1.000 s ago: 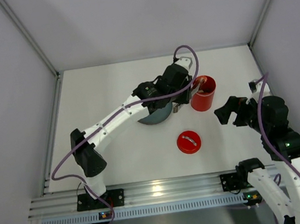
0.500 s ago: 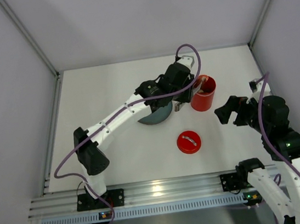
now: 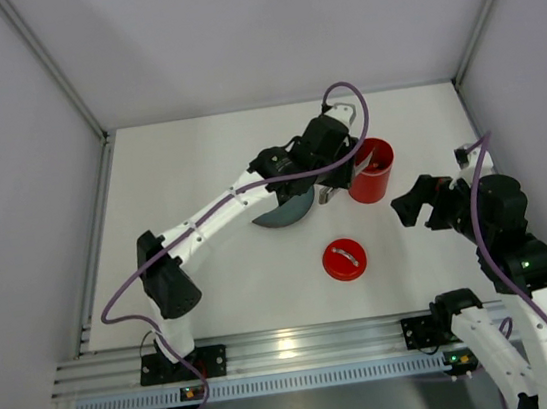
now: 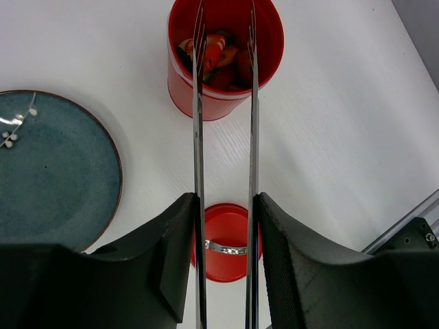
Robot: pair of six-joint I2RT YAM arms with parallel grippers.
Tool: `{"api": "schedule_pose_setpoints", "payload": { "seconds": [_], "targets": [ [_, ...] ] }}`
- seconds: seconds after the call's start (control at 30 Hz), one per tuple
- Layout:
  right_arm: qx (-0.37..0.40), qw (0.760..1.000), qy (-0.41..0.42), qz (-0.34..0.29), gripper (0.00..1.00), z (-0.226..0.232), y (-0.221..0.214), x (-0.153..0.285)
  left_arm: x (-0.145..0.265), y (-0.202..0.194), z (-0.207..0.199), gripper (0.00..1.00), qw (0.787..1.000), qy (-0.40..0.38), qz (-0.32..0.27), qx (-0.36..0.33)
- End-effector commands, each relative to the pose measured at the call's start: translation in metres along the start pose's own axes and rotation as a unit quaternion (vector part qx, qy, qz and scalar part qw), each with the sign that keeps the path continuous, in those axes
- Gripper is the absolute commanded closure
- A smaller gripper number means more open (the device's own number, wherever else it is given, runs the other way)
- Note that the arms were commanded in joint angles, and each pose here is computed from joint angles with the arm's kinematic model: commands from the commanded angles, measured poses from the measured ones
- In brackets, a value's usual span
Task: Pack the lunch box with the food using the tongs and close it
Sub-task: Place the fake food in the packing box, then place the clamp at the center of the board.
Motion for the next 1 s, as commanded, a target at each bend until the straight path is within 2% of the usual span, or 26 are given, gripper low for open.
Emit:
{"api": "schedule_pose_setpoints", "payload": {
  "seconds": [0.0,0.23,0.3,0.33,0.37,0.43,0.47,0.5,0.57,0.6,0.67,0.7,0.8,0.83,0.97],
  "targets": [
    [0.006,1.0,-0.004,-0.014,0.01,0.001,0.008,0.007,0.011,0.023,-0.011,0.54,0.999,-0.024,-0.037,0.003],
    [0.005,1.0,-0.005,-0.014,0.01,0.0,0.006,0.006,0.036,0.039,-0.004,0.55,0.997,-0.008,-0.08,0.011],
    [0.006,1.0,-0.004,-0.014,0.01,0.0,0.006,0.007,0.047,0.047,0.013,0.55,0.994,0.032,-0.1,0.02],
    [0.006,1.0,-0.002,-0.014,0.0,0.001,0.007,0.007,0.066,0.055,0.022,0.55,0.992,0.044,-0.118,0.031],
    [0.006,1.0,-0.001,-0.015,0.01,0.001,0.006,0.007,0.068,0.049,0.038,0.55,0.99,0.066,-0.114,0.052],
    [0.006,1.0,0.0,-0.014,0.01,0.001,0.006,0.007,0.095,0.058,0.086,0.56,0.977,0.118,-0.143,0.105],
    [0.006,1.0,0.002,-0.013,0.01,0.002,0.006,0.007,0.093,0.042,0.108,0.55,0.971,0.147,-0.131,0.136],
    [0.006,1.0,0.005,-0.014,0.0,0.003,0.006,0.006,0.116,0.047,0.143,0.56,0.955,0.185,-0.159,0.169],
    [0.005,1.0,0.008,-0.013,0.0,0.003,0.006,0.005,0.127,0.034,0.177,0.56,0.937,0.228,-0.168,0.204],
    [0.004,1.0,0.009,-0.011,0.01,0.003,0.006,0.004,0.126,0.016,0.208,0.56,0.924,0.271,-0.158,0.221],
    [0.004,1.0,0.013,-0.013,0.01,0.004,0.007,0.003,0.143,0.008,0.231,0.55,0.907,0.29,-0.178,0.249],
    [0.002,1.0,0.015,-0.01,0.0,0.005,0.005,0.002,0.148,-0.01,0.253,0.55,0.893,0.318,-0.175,0.266],
    [0.001,1.0,0.021,-0.007,0.01,0.006,0.005,-0.001,0.149,-0.03,0.284,0.54,0.869,0.346,-0.182,0.303],
    [0.0,1.0,0.023,-0.005,0.01,0.006,0.005,-0.002,0.141,-0.05,0.29,0.53,0.867,0.348,-0.167,0.315],
    [-0.004,1.0,0.023,0.004,0.01,0.005,0.002,-0.006,0.12,-0.09,0.308,0.52,0.851,0.363,-0.151,0.347]
  ]
}}
Point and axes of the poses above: each gripper's point midway between its finger pads, its own x axis back along the fingers, its own z axis along the line the jaws close on, y = z × x, the point moved 4 cm from there along x, back along the fingers, and after that the axes turned 2 degrees about x, right-handed, at the moved point
